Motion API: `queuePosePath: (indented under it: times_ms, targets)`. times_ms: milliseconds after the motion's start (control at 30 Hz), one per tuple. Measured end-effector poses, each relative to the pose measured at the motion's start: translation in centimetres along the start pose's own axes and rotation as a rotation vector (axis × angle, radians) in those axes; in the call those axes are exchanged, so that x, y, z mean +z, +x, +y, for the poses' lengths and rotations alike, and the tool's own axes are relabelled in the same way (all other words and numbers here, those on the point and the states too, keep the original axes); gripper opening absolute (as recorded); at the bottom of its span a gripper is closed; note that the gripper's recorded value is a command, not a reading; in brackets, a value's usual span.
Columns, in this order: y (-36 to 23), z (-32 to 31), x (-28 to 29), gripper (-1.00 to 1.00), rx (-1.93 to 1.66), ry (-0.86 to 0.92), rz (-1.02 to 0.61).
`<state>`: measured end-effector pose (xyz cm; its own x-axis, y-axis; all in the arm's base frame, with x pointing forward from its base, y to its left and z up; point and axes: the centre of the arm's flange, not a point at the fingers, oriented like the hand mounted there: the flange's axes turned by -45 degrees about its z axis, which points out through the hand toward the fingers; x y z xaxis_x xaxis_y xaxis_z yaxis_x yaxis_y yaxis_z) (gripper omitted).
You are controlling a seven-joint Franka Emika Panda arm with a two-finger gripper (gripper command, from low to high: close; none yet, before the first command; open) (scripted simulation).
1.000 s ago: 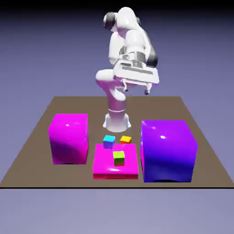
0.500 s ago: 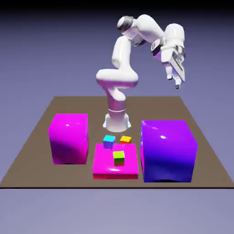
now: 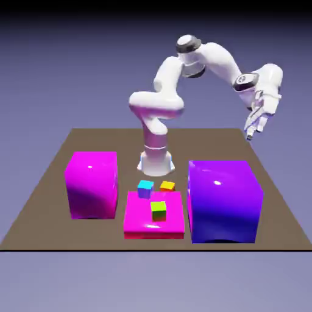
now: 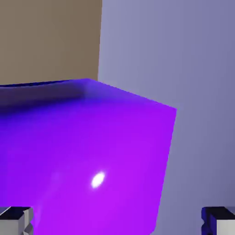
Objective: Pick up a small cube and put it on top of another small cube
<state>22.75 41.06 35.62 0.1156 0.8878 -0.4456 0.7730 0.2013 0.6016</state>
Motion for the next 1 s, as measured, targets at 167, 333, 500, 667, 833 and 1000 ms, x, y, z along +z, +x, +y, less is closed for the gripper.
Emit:
queuePosePath:
  times_ms: [167,333,500,667,833,1000]
  targets:
    - [4.4,-5.9,2.9,0.0,-0.219,0.048,-0.127]
    - [7.5,-12.5,7.1,0.0,-0.434,0.124,-0.263]
    - [9.1,-19.7,12.0,0.0,-0.643,0.232,-0.404]
    - [7.9,-21.6,17.8,0.0,-0.652,0.238,-0.41]
    - [8.7,-20.6,14.4,-1.0,-0.653,0.239,-0.41]
    - [8.4,-15.9,11.4,-1.0,-0.363,0.436,-0.256]
